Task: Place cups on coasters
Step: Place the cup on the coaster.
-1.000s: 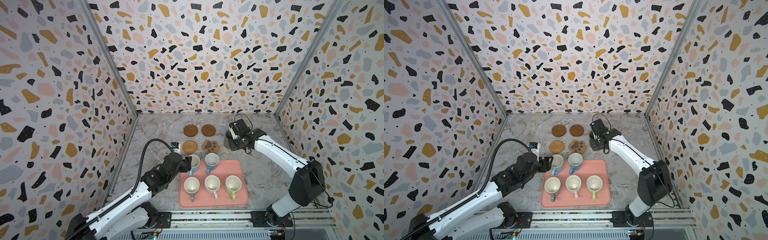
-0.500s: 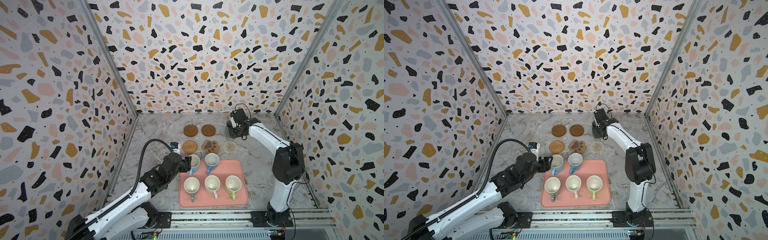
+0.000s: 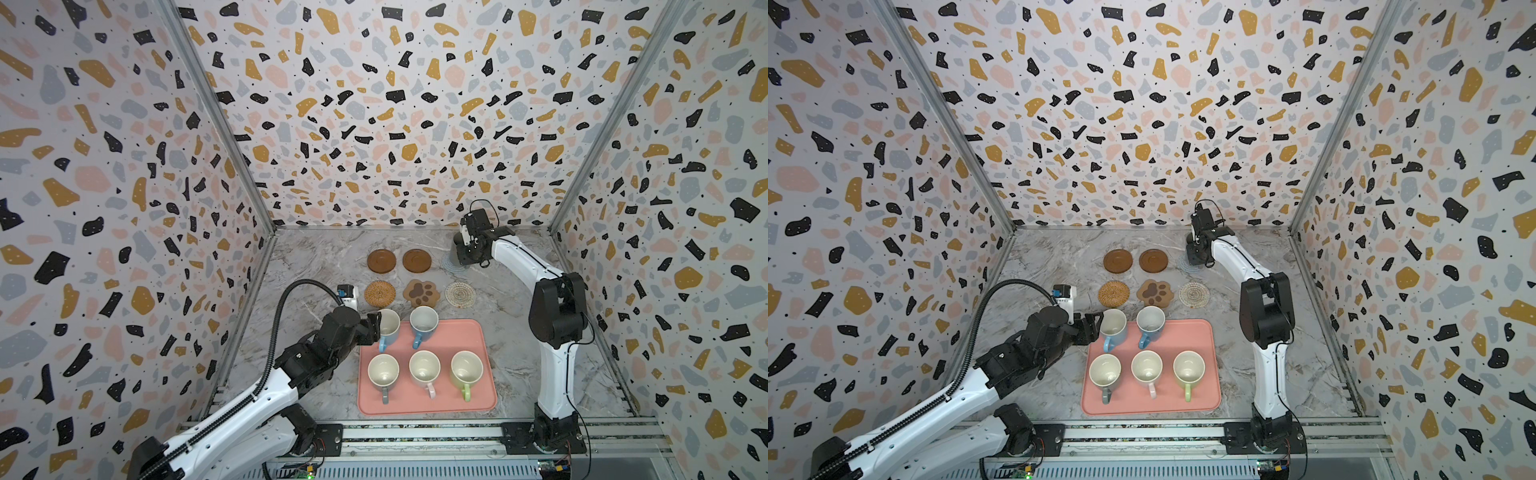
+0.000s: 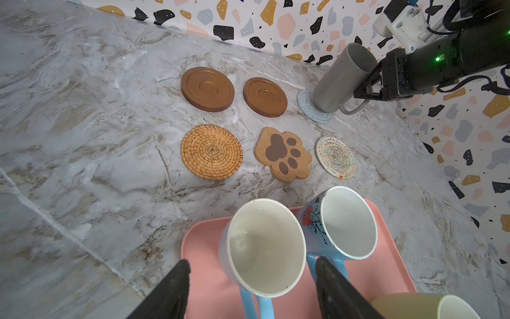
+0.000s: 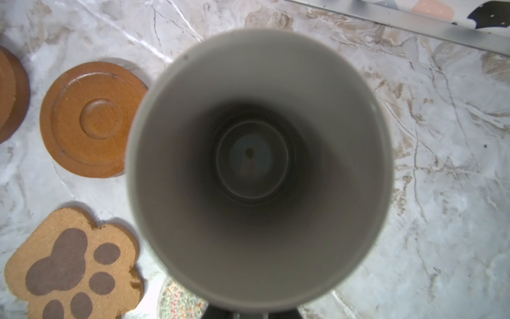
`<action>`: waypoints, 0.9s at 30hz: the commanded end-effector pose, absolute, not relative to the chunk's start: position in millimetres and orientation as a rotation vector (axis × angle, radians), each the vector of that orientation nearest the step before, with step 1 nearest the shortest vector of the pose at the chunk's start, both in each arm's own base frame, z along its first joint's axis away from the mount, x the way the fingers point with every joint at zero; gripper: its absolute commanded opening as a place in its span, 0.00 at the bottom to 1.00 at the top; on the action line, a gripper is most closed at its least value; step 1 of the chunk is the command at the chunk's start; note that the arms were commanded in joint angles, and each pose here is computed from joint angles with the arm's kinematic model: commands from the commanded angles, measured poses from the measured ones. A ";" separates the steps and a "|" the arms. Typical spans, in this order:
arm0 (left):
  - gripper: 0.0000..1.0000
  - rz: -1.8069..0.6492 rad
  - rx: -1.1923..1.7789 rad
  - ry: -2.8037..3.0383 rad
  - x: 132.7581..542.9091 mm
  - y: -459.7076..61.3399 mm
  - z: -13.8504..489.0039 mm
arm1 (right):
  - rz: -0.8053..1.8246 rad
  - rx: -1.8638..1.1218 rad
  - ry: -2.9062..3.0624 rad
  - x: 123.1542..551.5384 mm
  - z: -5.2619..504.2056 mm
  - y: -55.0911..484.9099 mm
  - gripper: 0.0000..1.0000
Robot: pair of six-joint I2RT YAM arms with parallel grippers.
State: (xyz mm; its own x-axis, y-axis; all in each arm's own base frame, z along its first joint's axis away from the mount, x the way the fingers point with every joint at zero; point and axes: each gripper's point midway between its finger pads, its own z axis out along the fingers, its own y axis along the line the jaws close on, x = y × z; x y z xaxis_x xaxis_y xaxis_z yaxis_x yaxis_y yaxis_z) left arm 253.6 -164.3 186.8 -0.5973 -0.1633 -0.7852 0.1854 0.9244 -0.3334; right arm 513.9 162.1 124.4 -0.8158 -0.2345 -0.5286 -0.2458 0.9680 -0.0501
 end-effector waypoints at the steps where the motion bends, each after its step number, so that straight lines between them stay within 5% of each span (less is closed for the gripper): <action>1: 0.73 -0.468 -0.001 2.150 253.7 -160.9 184.8 | 0.071 -0.329 2.434 532.9 172.6 171.2 0.07; 27: 0.73 -0.460 -0.007 2.149 252.7 -158.2 182.0 | 0.058 -0.360 2.523 532.5 141.4 170.8 0.07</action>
